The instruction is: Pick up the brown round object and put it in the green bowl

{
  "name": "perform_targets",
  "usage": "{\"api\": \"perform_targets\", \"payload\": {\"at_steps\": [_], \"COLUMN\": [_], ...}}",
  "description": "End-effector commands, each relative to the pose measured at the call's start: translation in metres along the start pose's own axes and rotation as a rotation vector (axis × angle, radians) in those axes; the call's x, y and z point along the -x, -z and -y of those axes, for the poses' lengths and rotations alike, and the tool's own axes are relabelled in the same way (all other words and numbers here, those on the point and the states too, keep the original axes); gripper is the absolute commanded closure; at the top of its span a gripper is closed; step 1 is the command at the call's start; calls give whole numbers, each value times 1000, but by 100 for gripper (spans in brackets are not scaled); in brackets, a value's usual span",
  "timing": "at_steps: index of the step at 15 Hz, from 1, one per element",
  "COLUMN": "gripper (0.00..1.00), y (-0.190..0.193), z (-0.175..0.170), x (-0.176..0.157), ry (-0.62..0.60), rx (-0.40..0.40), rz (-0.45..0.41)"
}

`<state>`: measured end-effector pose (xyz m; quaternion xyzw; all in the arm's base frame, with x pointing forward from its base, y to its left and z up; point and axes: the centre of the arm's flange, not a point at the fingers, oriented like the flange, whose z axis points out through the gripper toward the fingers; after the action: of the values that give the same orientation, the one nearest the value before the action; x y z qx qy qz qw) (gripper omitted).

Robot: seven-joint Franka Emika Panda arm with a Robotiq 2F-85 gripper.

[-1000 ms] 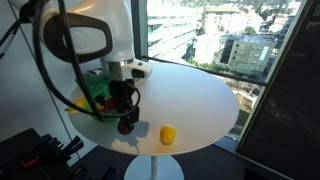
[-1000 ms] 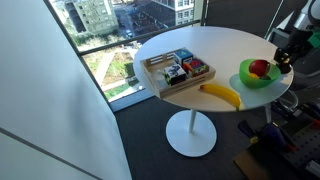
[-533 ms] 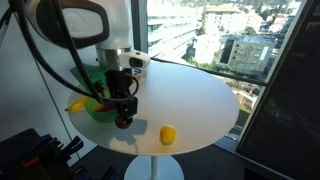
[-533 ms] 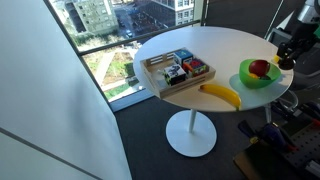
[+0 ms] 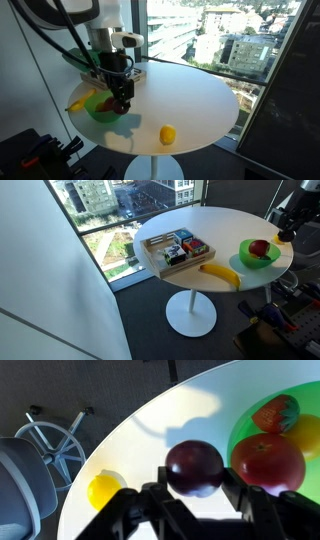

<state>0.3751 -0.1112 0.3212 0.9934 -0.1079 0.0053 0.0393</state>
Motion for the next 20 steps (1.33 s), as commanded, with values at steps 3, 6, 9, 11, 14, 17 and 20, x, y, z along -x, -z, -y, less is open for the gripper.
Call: {"api": "perform_targets", "payload": {"at_steps": [3,6,9,11,14,17,20], "gripper": [67,67,67,67,67,67,67], "y": [36,45,48,48,44,39,27], "z": [31,53,76,90,109,124,130], "x": [12,18,22,23,23,23,22], "ry": [106,168,247,292,358,402,419], "rx": [7,10,9,11,-7,-41,-55], "rz": [-27,-37,-45,-46,-42,-32,-16]}}
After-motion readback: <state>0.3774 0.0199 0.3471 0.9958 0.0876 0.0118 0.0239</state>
